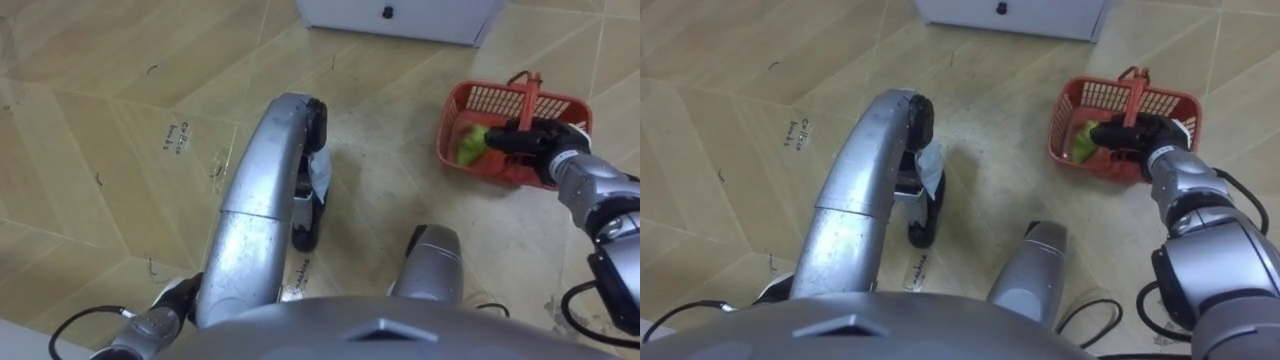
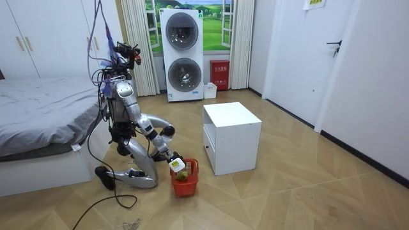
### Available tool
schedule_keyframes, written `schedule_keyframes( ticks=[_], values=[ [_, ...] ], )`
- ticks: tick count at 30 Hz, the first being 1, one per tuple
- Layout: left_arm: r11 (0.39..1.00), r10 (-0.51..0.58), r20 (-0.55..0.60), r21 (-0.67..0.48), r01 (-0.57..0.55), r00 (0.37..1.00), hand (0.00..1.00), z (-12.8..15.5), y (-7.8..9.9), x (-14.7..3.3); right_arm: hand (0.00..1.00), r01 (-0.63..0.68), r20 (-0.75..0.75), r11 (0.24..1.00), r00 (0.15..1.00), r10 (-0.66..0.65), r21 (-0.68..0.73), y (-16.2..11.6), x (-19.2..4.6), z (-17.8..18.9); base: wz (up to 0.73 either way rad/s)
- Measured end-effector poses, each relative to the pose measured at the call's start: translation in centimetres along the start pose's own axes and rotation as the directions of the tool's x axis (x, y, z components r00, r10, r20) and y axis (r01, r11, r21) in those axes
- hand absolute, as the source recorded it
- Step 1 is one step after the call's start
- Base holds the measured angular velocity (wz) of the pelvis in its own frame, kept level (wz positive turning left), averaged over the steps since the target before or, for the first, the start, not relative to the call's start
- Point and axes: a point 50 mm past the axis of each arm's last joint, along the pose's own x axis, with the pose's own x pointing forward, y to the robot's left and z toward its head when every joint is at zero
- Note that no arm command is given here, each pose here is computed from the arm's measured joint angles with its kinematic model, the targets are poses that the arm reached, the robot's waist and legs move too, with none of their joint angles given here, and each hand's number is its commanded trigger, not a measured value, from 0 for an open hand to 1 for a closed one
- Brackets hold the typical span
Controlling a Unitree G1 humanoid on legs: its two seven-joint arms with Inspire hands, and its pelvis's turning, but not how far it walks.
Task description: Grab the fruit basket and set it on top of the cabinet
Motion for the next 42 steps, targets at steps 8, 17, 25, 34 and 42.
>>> schedule_keyframes(
  ticks=[8,17,25,34,42],
  values=[
    [1.0,-0.015,0.053,-0.003,0.015,0.998,0.0,0.7,-0.5,-0.2,1.0,-0.001,0.002,1.0,1.0,0.001,0.0,0.0,0.0,0.1,0.0],
    [0.999,-0.016,0.049,-0.038,0.018,0.999,0.0,0.5,-0.6,-0.2,1.0,-0.021,0.034,1.0,0.999,0.022,-0.005,0.5,0.0,0.9,0.0],
    [0.998,-0.002,0.1,-0.056,0.008,0.995,0.0,1.7,-0.2,-0.2,1.0,-0.076,0.135,0.995,0.987,0.083,-0.061,1.6,-0.2,3.4,0.0],
    [0.999,0.031,0.152,-0.048,-0.023,0.988,0.0,3.8,1.1,0.1,1.0,-0.145,0.261,0.982,0.95,0.172,-0.121,3.5,-0.9,6.5,0.02],
    [0.988,0.133,0.127,-0.096,-0.121,0.983,0.0,6.0,4.7,0.6,1.0,-0.186,0.379,0.972,0.897,0.226,-0.141,4.2,-2.0,9.5,0.04]
  ],
)
